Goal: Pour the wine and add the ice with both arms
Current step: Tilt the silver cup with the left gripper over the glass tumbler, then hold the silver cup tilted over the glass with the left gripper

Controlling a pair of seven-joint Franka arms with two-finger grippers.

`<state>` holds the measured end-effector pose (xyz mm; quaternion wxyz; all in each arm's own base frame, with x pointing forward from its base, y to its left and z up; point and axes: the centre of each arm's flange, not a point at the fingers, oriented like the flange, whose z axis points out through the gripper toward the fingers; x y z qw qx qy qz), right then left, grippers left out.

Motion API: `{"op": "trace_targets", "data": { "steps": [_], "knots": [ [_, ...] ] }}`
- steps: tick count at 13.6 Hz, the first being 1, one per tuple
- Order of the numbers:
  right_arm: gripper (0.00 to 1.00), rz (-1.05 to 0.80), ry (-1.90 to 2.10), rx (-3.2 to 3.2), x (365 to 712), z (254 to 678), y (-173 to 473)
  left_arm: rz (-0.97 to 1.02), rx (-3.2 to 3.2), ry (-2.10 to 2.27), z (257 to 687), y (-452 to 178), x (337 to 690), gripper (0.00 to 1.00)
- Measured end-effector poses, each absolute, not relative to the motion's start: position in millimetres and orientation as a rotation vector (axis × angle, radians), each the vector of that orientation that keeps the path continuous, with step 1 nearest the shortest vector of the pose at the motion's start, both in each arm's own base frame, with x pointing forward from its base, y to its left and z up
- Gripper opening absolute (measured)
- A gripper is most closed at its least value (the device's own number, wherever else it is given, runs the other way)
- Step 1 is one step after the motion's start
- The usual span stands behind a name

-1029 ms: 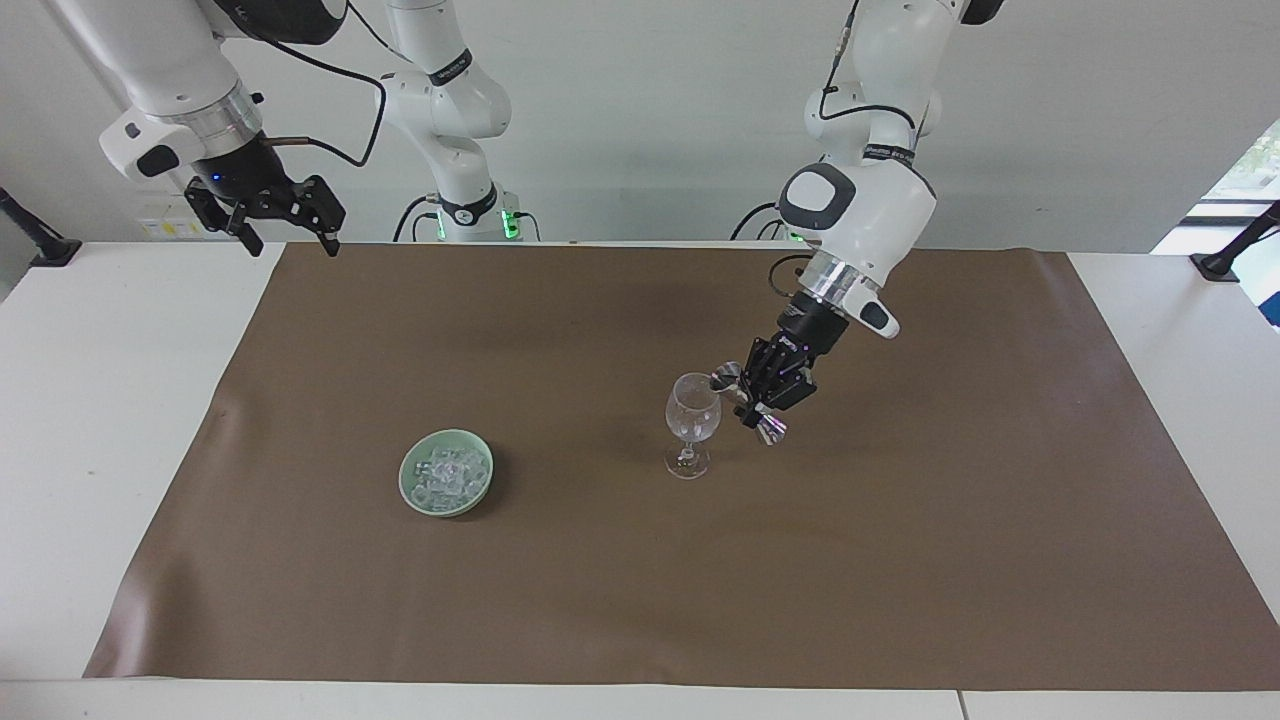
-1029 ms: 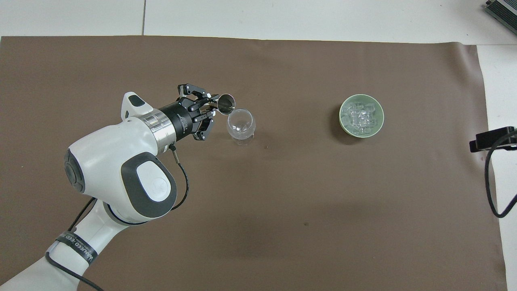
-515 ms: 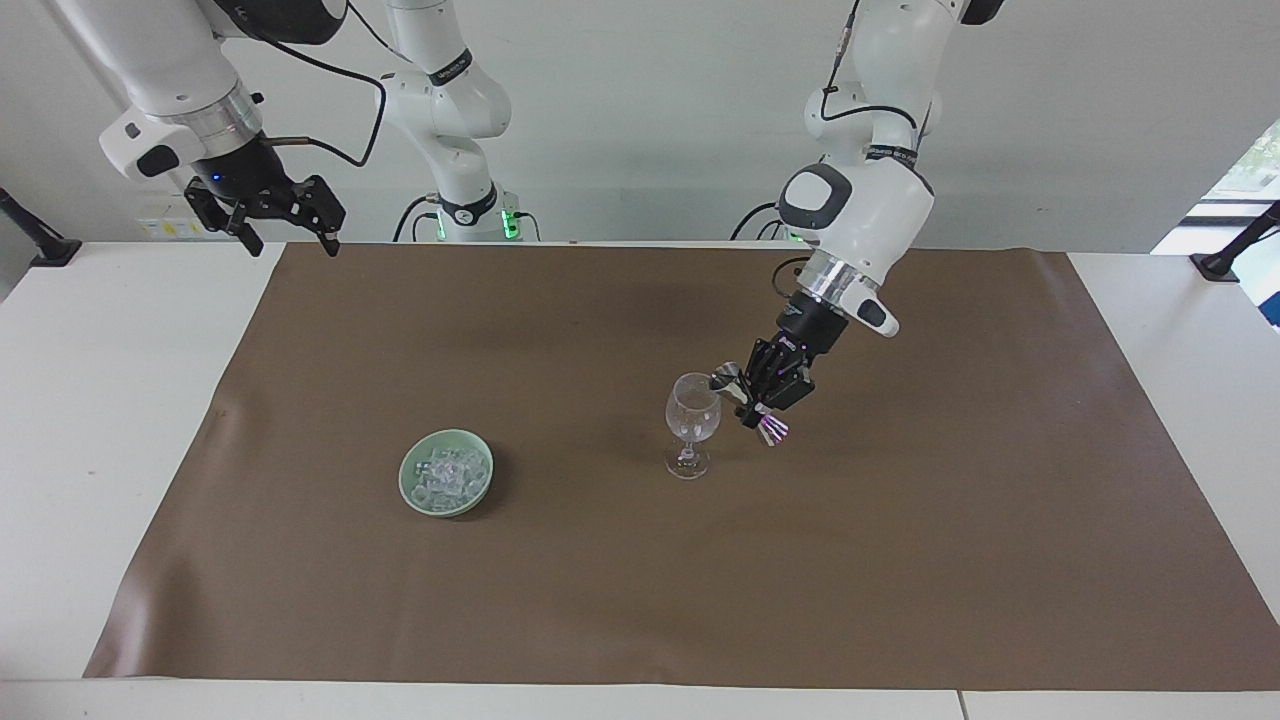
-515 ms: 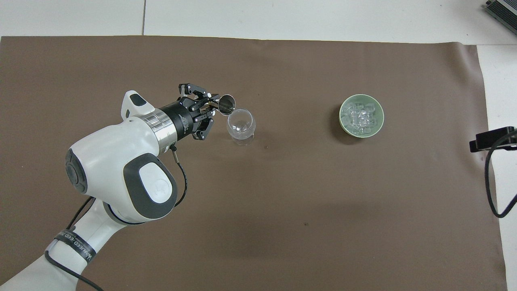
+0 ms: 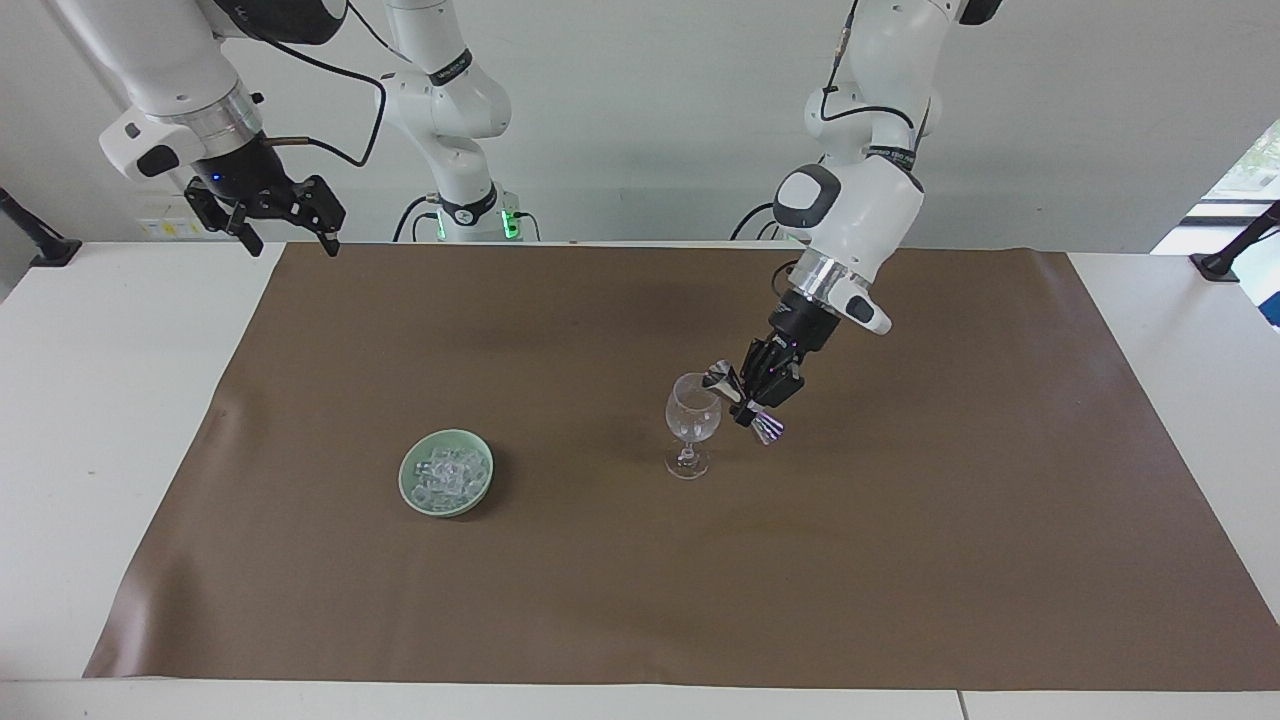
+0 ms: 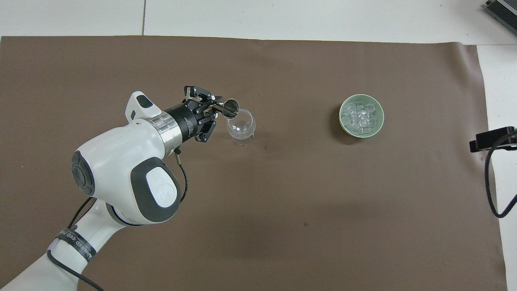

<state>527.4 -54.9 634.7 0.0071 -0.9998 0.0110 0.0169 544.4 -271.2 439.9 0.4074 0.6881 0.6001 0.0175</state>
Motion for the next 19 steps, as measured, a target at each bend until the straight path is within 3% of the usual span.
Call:
{"op": "trace_targets", "data": {
  "steps": [19],
  "knots": [
    [1.00, 0.053, 0.035, -3.127, 527.4, 634.7, -54.9, 0.175, 1.906, 1.349, 444.3, -278.7, 543.3, 0.22]
  ]
}}
